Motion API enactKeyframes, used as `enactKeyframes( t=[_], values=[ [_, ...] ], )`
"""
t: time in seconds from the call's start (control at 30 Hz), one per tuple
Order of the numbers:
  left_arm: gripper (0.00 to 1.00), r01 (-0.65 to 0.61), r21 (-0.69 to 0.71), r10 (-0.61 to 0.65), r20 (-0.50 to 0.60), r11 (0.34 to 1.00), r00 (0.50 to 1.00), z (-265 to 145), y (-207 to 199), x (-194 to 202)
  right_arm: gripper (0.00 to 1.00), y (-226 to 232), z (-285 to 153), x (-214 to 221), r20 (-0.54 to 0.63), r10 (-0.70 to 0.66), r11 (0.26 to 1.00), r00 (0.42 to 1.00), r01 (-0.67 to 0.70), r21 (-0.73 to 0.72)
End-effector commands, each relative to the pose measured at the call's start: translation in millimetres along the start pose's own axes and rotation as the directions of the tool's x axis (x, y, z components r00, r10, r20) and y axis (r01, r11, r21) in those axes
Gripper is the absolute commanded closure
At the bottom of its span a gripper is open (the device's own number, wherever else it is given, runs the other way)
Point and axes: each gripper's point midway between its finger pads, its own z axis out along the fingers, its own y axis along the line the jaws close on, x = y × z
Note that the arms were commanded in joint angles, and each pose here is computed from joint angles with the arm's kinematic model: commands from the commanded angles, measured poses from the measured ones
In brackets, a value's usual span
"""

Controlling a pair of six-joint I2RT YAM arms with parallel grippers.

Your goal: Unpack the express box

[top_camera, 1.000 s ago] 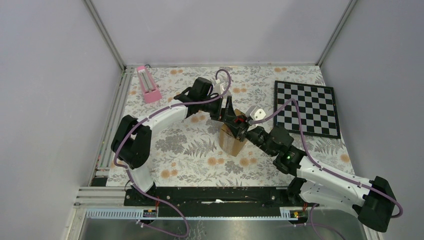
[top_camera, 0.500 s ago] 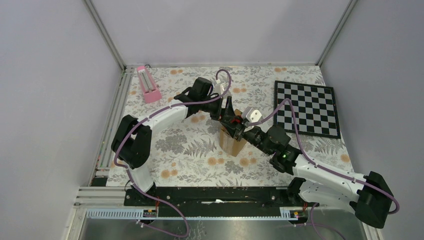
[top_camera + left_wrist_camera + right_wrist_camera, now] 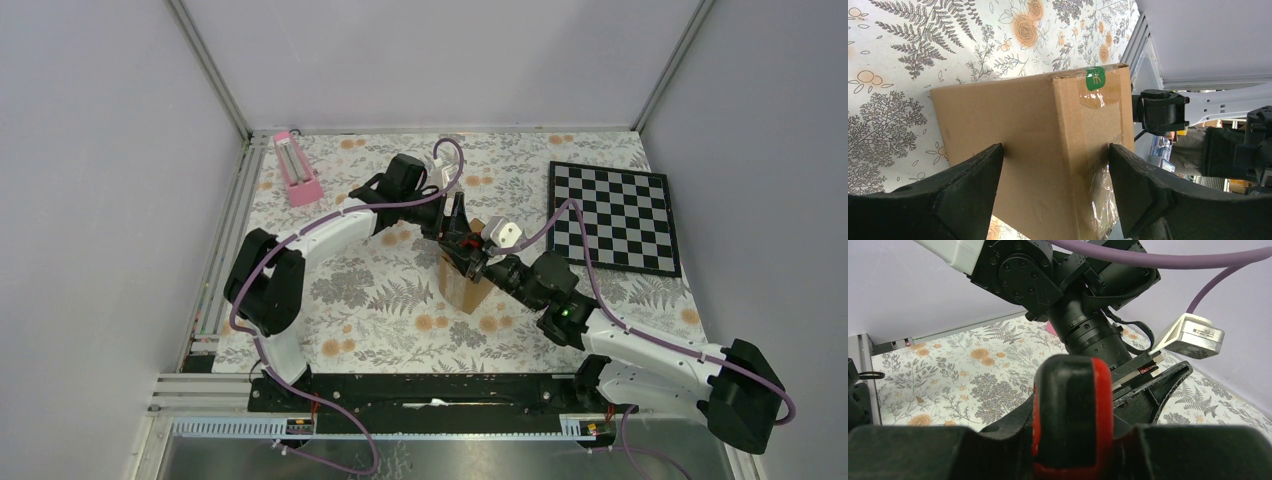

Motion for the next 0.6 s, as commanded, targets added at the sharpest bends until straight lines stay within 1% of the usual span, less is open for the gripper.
enactKeyframes(
  t=[0.0, 0.57],
  values=[
    [0.25, 0.024, -0.089, -0.031, -0.076, 0.996, 0.997, 9.2, 30.6, 24.6, 1.00, 1.6, 3.3, -26.0, 0.102, -0.020, 1.000, 0.995, 0.021, -0.008],
    [0.27, 0.026, -0.083, -0.033, -0.081, 0.996, 0.996, 10.0, 30.3, 25.0, 1.00, -2.1, -1.0, -10.2, 0.082, -0.049, 0.999, 0.995, 0.048, 0.015]
  ],
)
